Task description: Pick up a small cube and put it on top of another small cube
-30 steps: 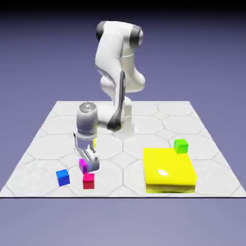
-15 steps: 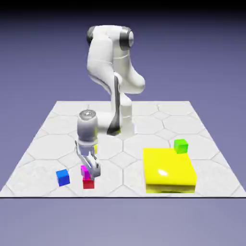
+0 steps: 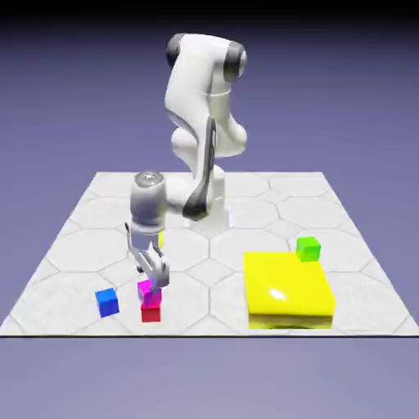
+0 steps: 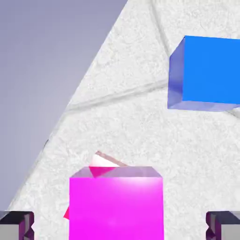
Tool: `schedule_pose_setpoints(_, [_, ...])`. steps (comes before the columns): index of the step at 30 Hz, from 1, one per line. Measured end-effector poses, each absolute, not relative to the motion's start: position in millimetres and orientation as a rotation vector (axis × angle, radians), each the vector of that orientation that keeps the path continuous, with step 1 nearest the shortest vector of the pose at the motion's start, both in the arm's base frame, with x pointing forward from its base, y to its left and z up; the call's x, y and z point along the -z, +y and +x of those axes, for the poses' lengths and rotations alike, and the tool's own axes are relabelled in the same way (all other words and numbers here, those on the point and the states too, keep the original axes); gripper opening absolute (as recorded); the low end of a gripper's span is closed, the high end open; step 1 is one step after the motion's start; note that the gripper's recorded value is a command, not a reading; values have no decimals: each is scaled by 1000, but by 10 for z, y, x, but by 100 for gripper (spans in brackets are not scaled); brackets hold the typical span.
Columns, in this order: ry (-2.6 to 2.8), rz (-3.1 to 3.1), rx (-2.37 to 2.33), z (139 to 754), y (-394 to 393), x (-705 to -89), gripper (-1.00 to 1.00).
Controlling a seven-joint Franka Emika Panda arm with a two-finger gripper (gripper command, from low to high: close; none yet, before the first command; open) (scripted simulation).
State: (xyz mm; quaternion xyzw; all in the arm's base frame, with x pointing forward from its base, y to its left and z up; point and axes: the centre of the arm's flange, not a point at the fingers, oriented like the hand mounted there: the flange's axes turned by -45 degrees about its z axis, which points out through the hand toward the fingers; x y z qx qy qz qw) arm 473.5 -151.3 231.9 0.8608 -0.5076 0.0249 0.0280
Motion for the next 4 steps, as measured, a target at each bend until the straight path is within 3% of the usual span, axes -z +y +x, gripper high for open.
schedule_pose_setpoints(4, [-1579,2679,-79,4734,-1481,-2465,100])
